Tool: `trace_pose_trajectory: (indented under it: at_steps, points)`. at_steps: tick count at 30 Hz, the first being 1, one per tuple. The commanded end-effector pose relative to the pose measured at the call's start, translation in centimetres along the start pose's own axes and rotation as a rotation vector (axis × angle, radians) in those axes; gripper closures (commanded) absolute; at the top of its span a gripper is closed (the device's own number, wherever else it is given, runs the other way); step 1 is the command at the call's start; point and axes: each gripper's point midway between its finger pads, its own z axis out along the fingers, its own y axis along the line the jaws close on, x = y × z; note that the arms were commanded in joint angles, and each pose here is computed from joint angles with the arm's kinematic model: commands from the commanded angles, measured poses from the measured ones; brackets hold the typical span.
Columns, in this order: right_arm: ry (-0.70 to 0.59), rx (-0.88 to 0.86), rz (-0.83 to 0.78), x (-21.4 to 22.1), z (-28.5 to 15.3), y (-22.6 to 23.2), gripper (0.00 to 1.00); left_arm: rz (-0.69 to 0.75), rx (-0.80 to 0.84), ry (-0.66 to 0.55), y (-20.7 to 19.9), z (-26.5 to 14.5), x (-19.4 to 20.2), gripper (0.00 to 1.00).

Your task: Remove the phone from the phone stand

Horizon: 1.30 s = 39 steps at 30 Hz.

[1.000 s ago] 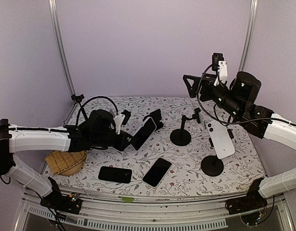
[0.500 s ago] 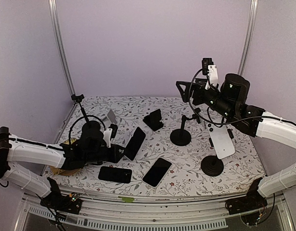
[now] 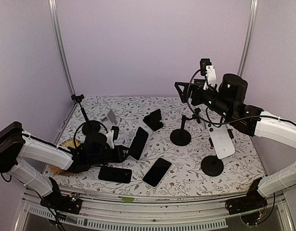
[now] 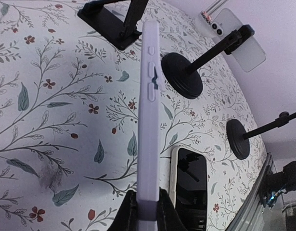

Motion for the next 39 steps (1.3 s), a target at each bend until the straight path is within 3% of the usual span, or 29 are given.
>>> trace_pose_trajectory:
  at_steps: [1,22,39]
  points:
    - [-0.053,0.004,0.018,-2.0,0.1,0.0,0.01,-0.033,0.110,-0.091,-2.9,0.3,-2.2,1.00]
    - [-0.049,0.017,0.010,-1.7,0.3,-0.2,0.01,-0.060,-0.055,0.031,2.5,2.2,3.1,1.00]
    - [-0.045,0.019,0.008,-1.6,0.4,-0.2,0.01,-0.054,-0.227,0.046,6.6,1.7,4.7,0.79]
